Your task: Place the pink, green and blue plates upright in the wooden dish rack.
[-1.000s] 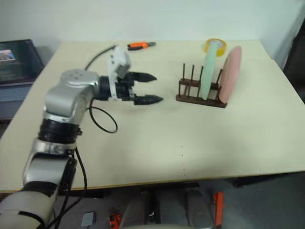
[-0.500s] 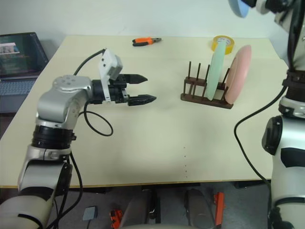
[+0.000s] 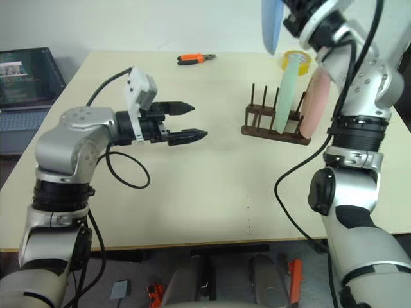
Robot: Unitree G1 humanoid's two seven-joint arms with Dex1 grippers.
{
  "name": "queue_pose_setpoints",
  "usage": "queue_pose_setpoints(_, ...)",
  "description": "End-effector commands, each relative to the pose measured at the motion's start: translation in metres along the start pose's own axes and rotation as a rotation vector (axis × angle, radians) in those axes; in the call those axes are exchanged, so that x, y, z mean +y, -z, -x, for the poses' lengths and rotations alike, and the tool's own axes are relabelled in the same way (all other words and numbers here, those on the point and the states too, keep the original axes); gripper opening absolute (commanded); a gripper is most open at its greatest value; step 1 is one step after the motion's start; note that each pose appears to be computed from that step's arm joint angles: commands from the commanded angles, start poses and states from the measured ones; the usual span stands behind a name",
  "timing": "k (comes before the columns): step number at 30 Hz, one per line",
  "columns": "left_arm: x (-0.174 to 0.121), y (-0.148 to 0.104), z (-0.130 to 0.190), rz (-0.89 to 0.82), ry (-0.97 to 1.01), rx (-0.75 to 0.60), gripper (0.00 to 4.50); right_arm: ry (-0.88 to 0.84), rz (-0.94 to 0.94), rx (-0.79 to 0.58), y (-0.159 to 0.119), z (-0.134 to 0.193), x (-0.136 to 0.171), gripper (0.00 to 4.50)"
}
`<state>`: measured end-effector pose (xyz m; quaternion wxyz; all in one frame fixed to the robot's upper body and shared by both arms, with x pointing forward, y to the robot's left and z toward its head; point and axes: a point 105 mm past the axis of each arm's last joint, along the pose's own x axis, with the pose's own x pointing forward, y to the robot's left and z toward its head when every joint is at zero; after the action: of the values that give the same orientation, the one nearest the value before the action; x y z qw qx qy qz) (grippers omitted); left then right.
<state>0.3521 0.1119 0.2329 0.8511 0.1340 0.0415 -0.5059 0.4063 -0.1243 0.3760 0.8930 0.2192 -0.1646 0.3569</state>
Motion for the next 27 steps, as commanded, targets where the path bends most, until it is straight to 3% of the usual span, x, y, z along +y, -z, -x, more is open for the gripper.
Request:
queue_pose_setpoints(1,-0.002,-0.017,0.003,-0.047,-0.005,-0.043,4.50,-0.026,-0.043,-0.043,-0.002,0.004,0.002,0.02)
queue_pose_setpoints(9,-0.006,-0.018,-0.001,-0.046,0.008,-0.042,4.50,0.010,-0.107,-0.021,0.018,0.011,-0.015,0.02)
queue_pose_setpoints(18,-0.007,-0.016,-0.001,-0.040,0.010,-0.034,4.50,-0.095,-0.154,0.010,0.030,0.005,0.004,0.02)
queue_pose_setpoints(27,-0.007,-0.014,0.002,-0.037,-0.001,-0.021,4.50,-0.043,-0.173,0.034,0.050,0.001,-0.010,0.02)
